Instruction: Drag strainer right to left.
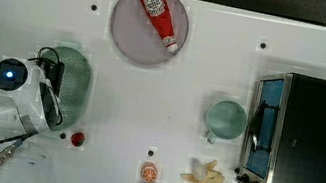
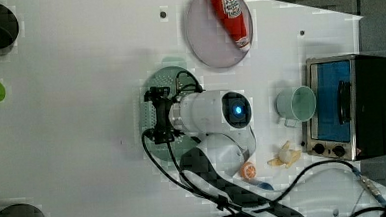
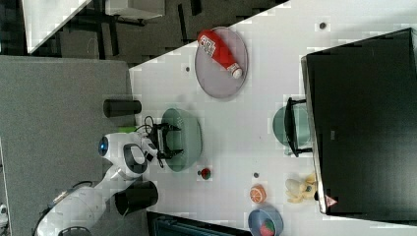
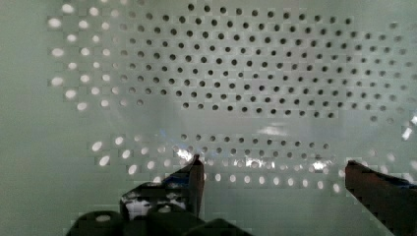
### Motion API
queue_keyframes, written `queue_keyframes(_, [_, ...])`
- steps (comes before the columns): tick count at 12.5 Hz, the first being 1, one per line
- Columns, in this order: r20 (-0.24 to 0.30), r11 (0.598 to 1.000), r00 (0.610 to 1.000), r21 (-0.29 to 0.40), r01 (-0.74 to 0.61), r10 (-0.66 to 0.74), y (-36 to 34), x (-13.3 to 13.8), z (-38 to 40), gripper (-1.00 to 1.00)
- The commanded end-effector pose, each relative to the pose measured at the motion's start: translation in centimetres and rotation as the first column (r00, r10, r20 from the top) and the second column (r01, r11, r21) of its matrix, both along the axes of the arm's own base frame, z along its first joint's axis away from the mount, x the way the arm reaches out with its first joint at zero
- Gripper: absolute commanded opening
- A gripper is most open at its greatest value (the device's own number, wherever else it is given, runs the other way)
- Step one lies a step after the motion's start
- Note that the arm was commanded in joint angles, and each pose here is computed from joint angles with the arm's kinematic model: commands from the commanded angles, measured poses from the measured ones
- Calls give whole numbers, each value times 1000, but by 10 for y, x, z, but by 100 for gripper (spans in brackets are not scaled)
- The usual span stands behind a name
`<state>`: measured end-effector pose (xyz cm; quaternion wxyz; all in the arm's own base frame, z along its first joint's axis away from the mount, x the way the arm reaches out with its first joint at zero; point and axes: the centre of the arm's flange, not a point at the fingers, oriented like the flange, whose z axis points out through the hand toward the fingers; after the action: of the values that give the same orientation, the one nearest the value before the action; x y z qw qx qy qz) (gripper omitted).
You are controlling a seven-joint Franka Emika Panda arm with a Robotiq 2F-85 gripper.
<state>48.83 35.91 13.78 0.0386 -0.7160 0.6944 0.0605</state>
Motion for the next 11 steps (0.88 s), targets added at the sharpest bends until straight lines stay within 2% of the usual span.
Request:
queue_keyframes(1, [-24, 1000, 1000, 13, 4, -4, 34, -21, 7, 100])
queue_keyframes(4, [-39, 996, 996, 32, 80, -79, 50, -22, 7, 100])
queue_keyframes(7, [-29, 996, 996, 47, 80, -78, 70, -23, 8, 100])
queue_keyframes(8, [-37, 997, 997, 37, 70, -68, 70, -26, 7, 100])
queue_keyframes(10, [-14, 1000, 1000, 8, -21, 21, 66, -23, 18, 100])
queue_keyframes(11, [18, 996, 996, -10, -85, 85, 59, -16, 35, 100])
